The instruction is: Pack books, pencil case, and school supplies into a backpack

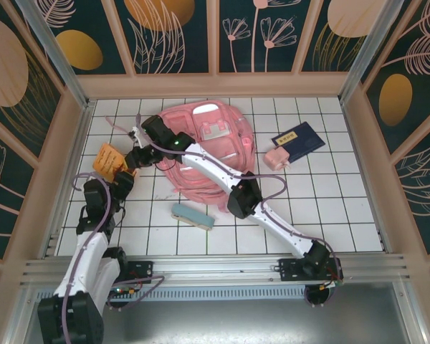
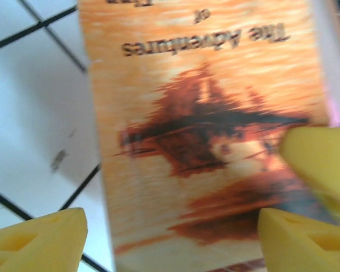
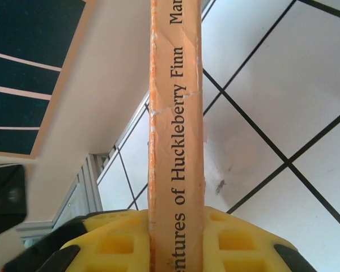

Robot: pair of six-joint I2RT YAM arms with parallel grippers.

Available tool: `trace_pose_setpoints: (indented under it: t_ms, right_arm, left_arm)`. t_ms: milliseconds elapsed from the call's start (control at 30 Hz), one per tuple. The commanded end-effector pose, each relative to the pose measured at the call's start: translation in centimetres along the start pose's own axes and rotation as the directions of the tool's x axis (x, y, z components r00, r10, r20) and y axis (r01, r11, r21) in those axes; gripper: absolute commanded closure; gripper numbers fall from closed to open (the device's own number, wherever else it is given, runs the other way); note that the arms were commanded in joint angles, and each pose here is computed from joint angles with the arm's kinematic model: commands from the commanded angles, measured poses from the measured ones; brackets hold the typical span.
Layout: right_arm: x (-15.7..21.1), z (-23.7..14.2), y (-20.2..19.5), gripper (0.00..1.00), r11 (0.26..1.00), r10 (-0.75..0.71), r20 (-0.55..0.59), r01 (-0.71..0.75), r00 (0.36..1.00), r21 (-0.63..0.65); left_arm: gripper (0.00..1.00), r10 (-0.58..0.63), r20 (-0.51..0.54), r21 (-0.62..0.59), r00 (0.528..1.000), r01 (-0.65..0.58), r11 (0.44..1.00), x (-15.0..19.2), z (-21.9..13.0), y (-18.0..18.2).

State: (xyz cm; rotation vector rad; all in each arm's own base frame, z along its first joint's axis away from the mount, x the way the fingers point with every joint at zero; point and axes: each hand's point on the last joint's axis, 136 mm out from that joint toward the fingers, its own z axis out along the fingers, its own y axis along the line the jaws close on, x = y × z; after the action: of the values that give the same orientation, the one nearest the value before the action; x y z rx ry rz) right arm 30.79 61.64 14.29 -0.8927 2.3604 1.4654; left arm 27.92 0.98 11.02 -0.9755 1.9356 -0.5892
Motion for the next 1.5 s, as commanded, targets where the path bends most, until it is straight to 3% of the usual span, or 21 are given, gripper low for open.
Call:
trace_pose_setpoints:
  t_ms: [0, 267, 567, 933, 1133, 1333, 1467]
  right_arm:
    - [-2.5, -3.7, 5.2, 1.0, 0.996, -0.091, 0.072, 0.091, 0.993, -0.005]
    - [-3.5, -7.1, 6.1, 1.0, 0.995, -0.092, 0.086, 0.088, 0.992, 0.055]
    - [-5.0, -14.6, 6.2, 1.0, 0.989, -0.055, 0.107, 0.039, 0.993, 0.142]
    - [-5.6, -24.3, 10.0, 1.0, 0.97, -0.085, 0.181, 0.04, 0.98, 0.238]
    - [-4.7, -29.8, 9.2, 1.0, 0.96, -0.027, 0.199, -0.031, 0.98, 0.28]
    - [-2.1, -32.5, 9.0, 1.0, 0.945, -0.012, 0.194, -0.052, 0.981, 0.323]
    - [0.1, -34.3, 8.7, 1.0, 0.96, -0.03, 0.287, -0.053, 0.957, 0.276]
  left_arm:
    - [0.16, 0.012, 0.008, 0.043, 1.0, -0.012, 0.999, -0.8, -1.2, -1.9]
    - [0.07, 0.037, 0.017, 0.093, 0.999, -0.039, 0.995, -2.3, -2.5, -4.8]
    - [0.07, 0.046, 0.013, 0.123, 0.999, -0.047, 0.991, -2.8, -3.0, -6.1]
    - [0.15, 0.089, -0.031, 0.166, 0.996, -0.082, 0.983, -1.6, -2.1, -7.6]
    - [0.16, 0.099, -0.059, 0.188, 0.993, -0.087, 0.978, -0.7, -1.5, -8.1]
    - [0.19, 0.126, -0.083, 0.212, 0.989, -0.106, 0.972, 0.4, -0.9, -9.0]
    - [0.22, 0.173, -0.093, 0.224, 0.981, -0.148, 0.963, 1.1, -0.6, -10.1]
